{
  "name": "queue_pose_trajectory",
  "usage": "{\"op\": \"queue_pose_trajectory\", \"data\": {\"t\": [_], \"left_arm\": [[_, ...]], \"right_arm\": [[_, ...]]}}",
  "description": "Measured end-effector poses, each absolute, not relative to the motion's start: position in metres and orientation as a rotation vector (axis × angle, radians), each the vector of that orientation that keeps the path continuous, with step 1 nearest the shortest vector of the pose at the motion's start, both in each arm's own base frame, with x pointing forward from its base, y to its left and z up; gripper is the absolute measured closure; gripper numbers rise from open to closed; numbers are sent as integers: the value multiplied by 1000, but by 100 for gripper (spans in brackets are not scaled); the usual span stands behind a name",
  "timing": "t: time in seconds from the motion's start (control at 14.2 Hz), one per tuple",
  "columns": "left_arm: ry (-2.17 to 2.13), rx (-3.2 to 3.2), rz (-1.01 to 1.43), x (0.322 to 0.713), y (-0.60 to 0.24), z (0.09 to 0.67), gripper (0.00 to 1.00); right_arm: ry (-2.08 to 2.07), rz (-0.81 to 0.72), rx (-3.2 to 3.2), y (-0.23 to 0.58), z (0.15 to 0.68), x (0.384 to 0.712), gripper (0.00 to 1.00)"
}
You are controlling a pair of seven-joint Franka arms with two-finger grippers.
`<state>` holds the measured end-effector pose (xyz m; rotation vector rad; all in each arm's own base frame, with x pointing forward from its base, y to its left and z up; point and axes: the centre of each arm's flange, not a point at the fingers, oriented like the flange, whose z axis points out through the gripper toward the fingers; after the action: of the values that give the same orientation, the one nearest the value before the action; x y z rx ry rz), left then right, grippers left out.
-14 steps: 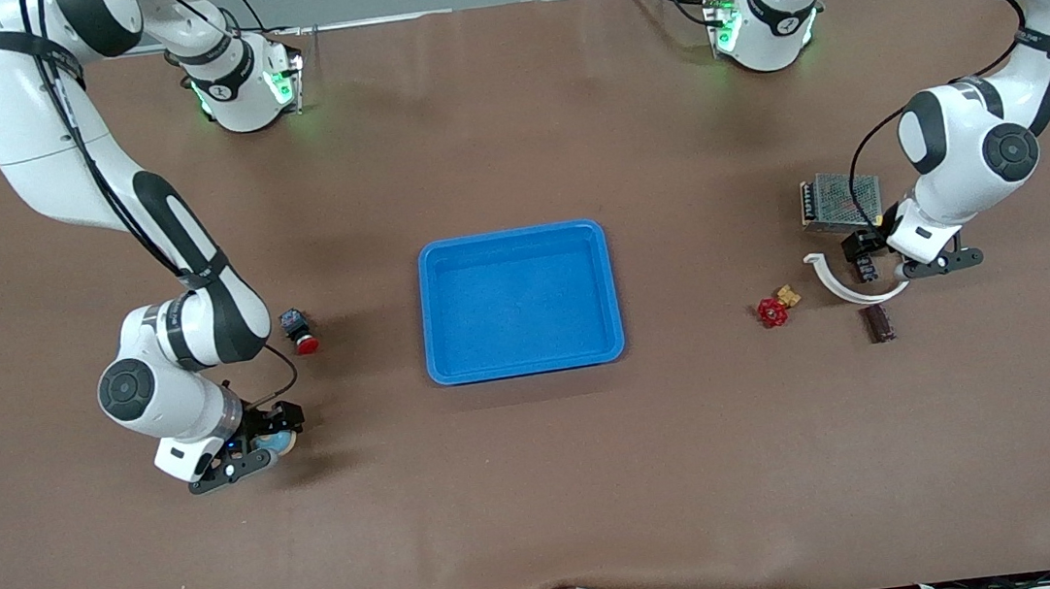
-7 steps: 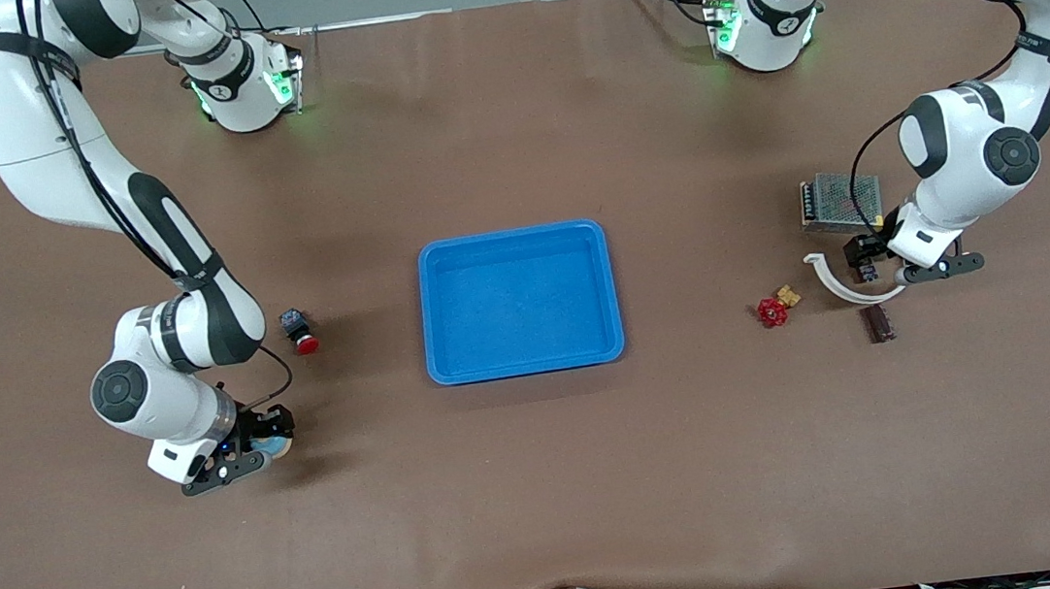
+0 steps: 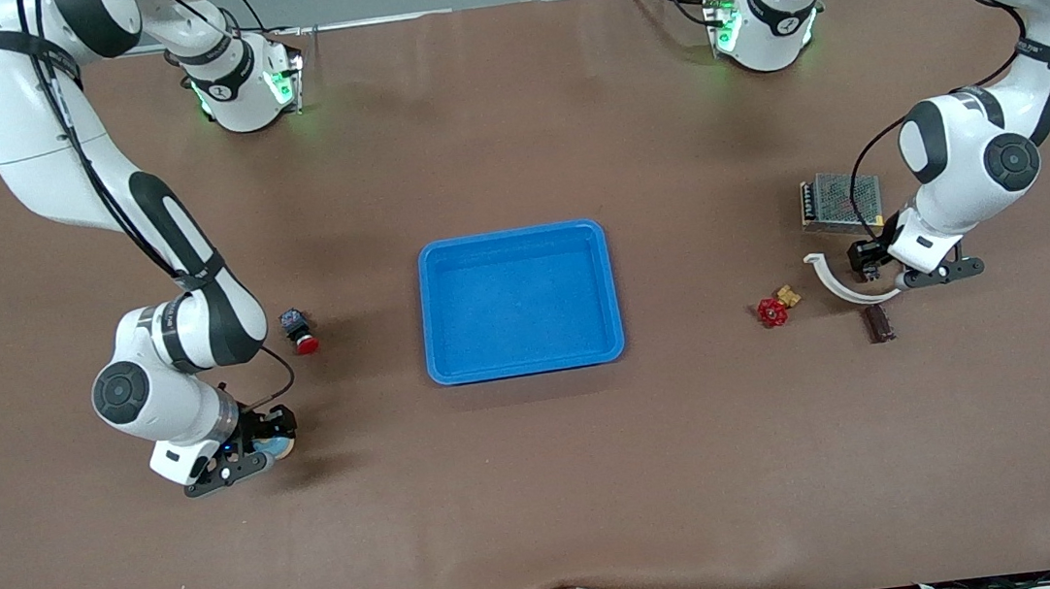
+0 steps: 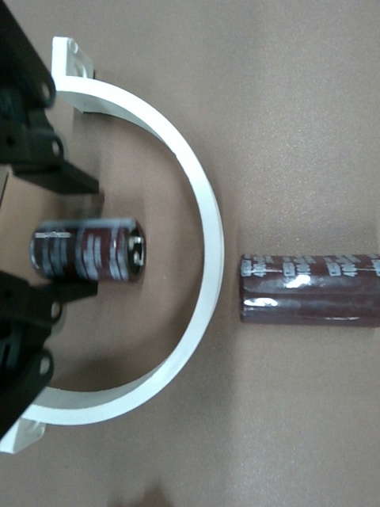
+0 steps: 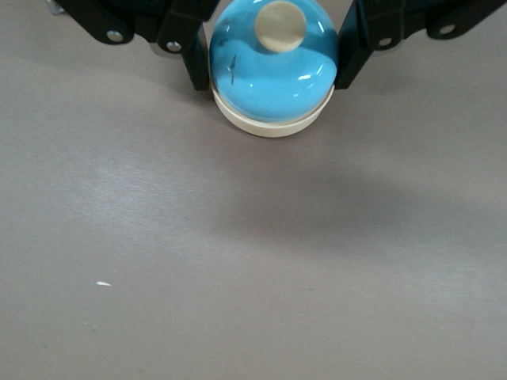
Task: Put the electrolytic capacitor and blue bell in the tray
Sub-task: 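Close the right gripper on the bell while the left gripper grasps the capacitor, then carry the blue bell and brown capacitor over the blue tray with both grippers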
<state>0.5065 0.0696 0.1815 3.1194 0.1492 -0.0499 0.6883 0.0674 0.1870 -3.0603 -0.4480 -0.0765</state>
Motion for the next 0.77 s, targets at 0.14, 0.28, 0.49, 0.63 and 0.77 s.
{"op": "queue_pose_trajectory", "data": {"t": [0.14, 0.28, 0.49, 0.63, 0.77], "left_arm": [[148, 3120, -47, 507, 69, 182, 66], [147, 3120, -41, 509, 69, 183, 66], [127, 3118, -14, 515, 63, 189, 66], [118, 3122, 14, 520, 61, 200, 66], [115, 3124, 30, 522, 55, 211, 66]], "right_arm": [[-409, -1, -3062, 76, 201, 694, 32], [-326, 73, -3070, 91, 223, 700, 32], [-218, 100, -3081, 130, 245, 701, 32], [-123, 143, -3093, 167, 253, 691, 32], [-12, 168, -3107, 216, 262, 676, 32]]}}
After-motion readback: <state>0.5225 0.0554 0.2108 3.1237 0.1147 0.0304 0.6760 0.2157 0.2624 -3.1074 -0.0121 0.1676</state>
